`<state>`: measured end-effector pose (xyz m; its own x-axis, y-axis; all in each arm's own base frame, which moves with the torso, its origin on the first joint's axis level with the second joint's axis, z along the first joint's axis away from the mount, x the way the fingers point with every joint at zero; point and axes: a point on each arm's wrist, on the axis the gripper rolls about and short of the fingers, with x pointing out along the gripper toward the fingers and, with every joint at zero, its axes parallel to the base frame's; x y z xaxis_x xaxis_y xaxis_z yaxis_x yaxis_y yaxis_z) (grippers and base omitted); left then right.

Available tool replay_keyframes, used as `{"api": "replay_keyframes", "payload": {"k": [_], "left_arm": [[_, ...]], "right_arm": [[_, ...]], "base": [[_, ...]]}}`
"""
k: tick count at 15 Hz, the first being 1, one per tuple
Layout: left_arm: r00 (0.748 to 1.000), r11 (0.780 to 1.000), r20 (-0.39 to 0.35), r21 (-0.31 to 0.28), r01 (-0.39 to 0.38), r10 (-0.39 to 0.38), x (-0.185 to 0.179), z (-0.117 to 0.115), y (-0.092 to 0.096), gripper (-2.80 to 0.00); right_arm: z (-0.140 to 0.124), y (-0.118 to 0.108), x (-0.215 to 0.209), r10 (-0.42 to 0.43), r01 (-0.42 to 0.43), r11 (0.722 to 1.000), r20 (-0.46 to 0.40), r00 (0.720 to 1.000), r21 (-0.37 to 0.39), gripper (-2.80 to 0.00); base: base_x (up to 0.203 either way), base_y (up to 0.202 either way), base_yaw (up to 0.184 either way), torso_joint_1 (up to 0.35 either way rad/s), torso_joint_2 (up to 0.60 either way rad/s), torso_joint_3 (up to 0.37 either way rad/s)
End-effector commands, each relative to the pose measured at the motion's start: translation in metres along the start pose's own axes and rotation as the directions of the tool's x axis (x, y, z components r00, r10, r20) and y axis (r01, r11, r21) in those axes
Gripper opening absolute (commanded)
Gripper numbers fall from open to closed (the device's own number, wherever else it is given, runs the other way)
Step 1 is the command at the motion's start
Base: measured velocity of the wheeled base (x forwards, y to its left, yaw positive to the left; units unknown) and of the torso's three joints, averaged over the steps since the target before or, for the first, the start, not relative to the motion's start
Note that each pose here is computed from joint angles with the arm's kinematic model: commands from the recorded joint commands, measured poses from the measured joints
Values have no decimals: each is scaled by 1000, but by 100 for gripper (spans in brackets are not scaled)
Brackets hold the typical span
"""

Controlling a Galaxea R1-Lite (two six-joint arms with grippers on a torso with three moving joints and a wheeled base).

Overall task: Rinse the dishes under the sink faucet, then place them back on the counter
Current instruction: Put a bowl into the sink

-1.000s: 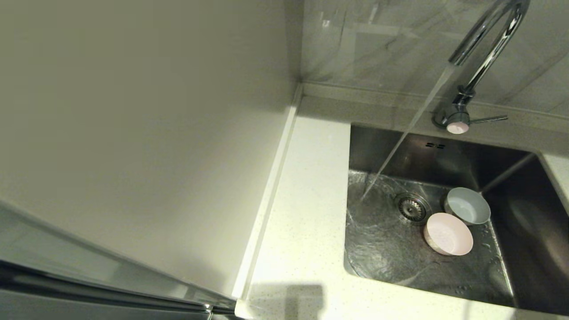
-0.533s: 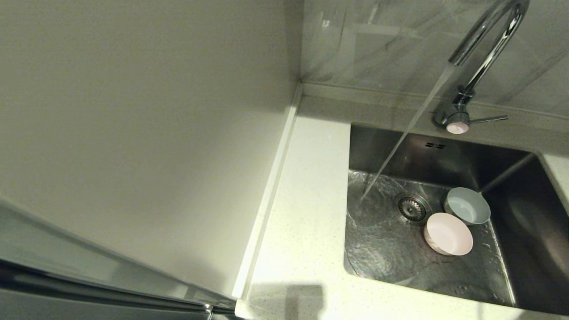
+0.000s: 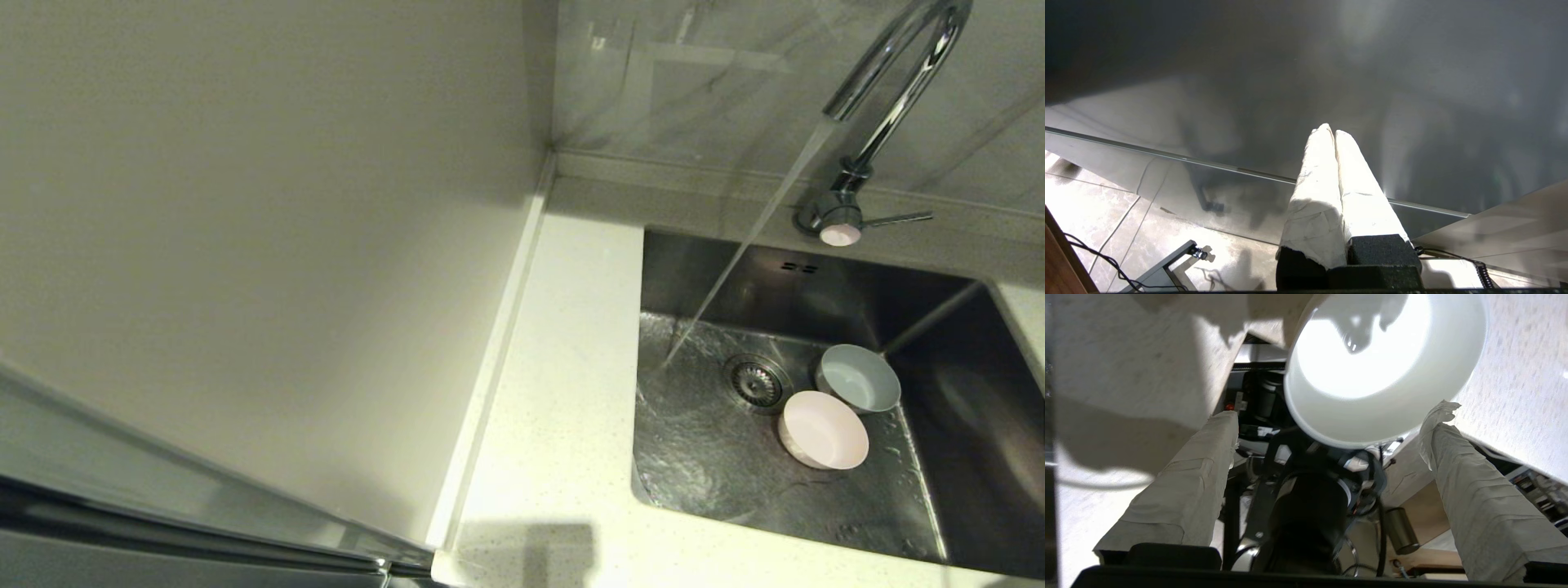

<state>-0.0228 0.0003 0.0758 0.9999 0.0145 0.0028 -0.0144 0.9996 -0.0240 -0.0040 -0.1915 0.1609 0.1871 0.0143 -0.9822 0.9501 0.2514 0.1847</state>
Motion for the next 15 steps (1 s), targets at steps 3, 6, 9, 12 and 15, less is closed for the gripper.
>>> {"api": "replay_keyframes", "payload": {"k": [3,6,9,12,15], "left_arm": [[1000,1000,4,-1,-1,1,0,0,0,-280],[1000,1000,3,0,0,0,0,0,0,-280],[1000,1000,3,-1,-1,1,0,0,0,-280],[1000,1000,4,1,0,0,0,0,0,-280],[1000,1000,3,-1,1,-1,0,0,0,-280]], "right_arm": [[12,-10,30,33,-34,999,-90,995,-1,0],[14,-11,38,52,-55,998,-123,991,-23,0],[11,-12,44,66,-70,997,-154,986,-24,0],[7,-12,55,73,-79,997,-176,982,-22,0],[7,-16,71,69,-78,996,-164,984,-47,0]], "base": [[0,0,0,0,0,0],[0,0,0,0,0,0],[0,0,0,0,0,0],[0,0,0,0,0,0],[0,0,0,0,0,0]]}}
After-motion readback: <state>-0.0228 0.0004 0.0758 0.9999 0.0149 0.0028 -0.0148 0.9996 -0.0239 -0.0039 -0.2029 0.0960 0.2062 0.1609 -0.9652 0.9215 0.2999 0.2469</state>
